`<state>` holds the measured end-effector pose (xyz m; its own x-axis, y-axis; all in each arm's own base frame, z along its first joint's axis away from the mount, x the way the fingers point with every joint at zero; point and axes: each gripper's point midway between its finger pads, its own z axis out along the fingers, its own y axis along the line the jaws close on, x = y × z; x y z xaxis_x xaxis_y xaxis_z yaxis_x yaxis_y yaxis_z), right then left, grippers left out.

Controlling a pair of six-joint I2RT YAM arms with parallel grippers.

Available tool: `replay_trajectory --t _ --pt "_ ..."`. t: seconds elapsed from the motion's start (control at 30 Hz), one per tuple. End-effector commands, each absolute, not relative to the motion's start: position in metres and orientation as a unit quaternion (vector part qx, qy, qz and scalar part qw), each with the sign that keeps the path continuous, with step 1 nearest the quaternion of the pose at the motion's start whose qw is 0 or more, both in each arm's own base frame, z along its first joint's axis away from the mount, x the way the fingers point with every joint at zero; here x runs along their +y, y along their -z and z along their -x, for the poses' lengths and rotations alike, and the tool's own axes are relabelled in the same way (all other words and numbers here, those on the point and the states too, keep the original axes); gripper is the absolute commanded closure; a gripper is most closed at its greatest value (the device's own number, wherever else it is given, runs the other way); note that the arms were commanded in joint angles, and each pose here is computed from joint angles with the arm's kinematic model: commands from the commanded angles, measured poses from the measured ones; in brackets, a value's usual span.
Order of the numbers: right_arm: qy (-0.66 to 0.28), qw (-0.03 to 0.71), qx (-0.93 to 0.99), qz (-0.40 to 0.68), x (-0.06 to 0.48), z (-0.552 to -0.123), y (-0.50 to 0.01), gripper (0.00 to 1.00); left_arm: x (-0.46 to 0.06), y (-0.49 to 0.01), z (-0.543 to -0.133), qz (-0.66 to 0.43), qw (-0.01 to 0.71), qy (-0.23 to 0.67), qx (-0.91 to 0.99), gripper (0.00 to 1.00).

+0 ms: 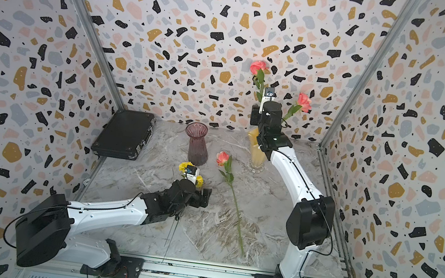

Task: Arrange the flowers in different vases according to their colors
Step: Insert the flower into the vase, then pick up the flower at the center of the board.

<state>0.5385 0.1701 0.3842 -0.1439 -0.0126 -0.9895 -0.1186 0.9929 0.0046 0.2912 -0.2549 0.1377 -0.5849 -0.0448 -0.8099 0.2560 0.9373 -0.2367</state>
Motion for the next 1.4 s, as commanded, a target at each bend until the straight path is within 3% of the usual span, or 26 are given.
replay_trajectory --t 0.0,0.23,0.33,0.6,0.77,1.07,1.37 --pt "-0.034 0.636 0.771 0.023 0.158 -0.515 -0.384 0.41 -0.224 -0.152 -0.297 0.007 0.484 0.133 0.865 0.01" --pt "-0.008 0.609 0.793 -0.009 0.136 -0.473 -0.364 0.37 -0.177 -0.167 -0.292 0.091 0.552 0.118 0.821 0.01" --pt "-0.041 0.556 0.828 -0.067 0.127 -0.447 -0.339 0.39 -0.168 -0.170 -0.292 0.109 0.574 0.124 0.802 0.01" --pt "-0.088 0.334 0.933 0.098 0.203 -0.380 -0.198 0.43 -0.192 -0.171 -0.292 0.062 0.566 0.162 0.806 0.01" --pt "-0.069 0.264 0.947 0.171 0.227 -0.347 -0.127 0.44 -0.212 -0.168 -0.292 0.028 0.548 0.185 0.815 0.01" --pt "-0.133 0.300 0.922 0.204 0.251 -0.344 -0.087 0.50 -0.248 -0.159 -0.288 -0.028 0.512 0.241 0.824 0.01" --pt "-0.099 0.260 0.937 0.209 0.245 -0.344 -0.060 0.57 -0.281 -0.137 -0.284 -0.050 0.451 0.284 0.845 0.01"
